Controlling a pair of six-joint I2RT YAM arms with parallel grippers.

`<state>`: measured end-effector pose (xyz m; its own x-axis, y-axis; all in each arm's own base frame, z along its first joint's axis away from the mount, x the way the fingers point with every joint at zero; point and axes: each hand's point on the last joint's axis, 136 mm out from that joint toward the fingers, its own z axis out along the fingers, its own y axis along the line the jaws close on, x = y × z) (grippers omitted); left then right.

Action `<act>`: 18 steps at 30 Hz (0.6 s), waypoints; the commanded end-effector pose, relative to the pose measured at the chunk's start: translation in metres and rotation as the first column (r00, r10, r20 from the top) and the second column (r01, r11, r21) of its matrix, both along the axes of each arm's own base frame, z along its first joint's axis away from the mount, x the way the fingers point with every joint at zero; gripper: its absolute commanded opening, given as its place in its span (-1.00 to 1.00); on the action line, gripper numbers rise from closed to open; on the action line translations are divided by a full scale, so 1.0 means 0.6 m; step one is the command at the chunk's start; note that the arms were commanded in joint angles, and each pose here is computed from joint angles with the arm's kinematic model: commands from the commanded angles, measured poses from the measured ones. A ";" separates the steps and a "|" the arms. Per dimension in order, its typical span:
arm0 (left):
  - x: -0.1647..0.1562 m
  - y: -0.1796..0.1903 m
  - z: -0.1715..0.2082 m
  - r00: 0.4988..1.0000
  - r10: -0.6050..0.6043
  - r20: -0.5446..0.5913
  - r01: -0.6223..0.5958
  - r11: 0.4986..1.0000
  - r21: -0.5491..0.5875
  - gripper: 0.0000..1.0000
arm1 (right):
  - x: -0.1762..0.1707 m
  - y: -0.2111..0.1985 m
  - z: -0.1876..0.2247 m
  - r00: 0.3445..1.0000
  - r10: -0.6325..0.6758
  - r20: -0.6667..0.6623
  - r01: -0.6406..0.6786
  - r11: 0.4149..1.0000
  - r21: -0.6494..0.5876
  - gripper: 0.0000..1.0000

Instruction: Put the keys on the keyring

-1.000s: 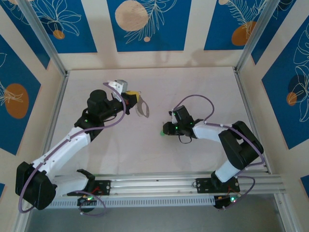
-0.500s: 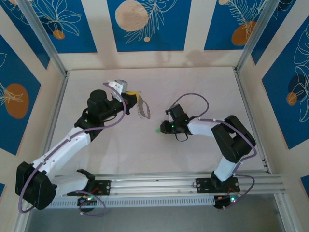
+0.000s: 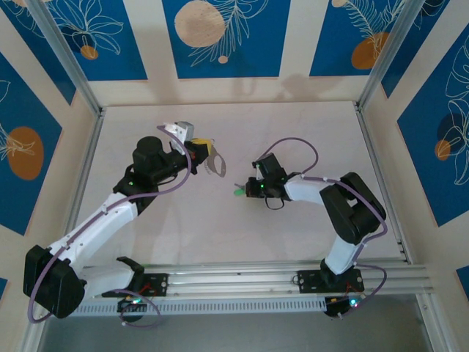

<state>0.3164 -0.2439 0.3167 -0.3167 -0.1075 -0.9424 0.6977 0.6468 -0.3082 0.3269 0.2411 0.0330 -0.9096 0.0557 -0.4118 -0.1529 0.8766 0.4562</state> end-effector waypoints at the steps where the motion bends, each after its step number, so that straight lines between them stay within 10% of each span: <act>1: -0.009 -0.006 0.026 0.999 -0.019 0.041 0.021 0.999 -0.044 -1.00 | 0.002 -0.008 0.046 0.999 -0.022 0.044 0.020 0.999 0.049 -1.00; 18: -0.014 -0.016 0.023 0.998 -0.051 0.036 0.053 0.998 -0.040 -1.00 | -0.026 -0.062 0.167 0.977 -0.026 0.212 -0.025 0.972 0.234 -1.00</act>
<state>0.3145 -0.2458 0.3168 -0.3191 -0.1052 -0.9419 0.7050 0.6378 -0.3101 0.3162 0.1997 0.1150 -0.8192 0.1753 -0.5460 -0.1998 0.8052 0.5583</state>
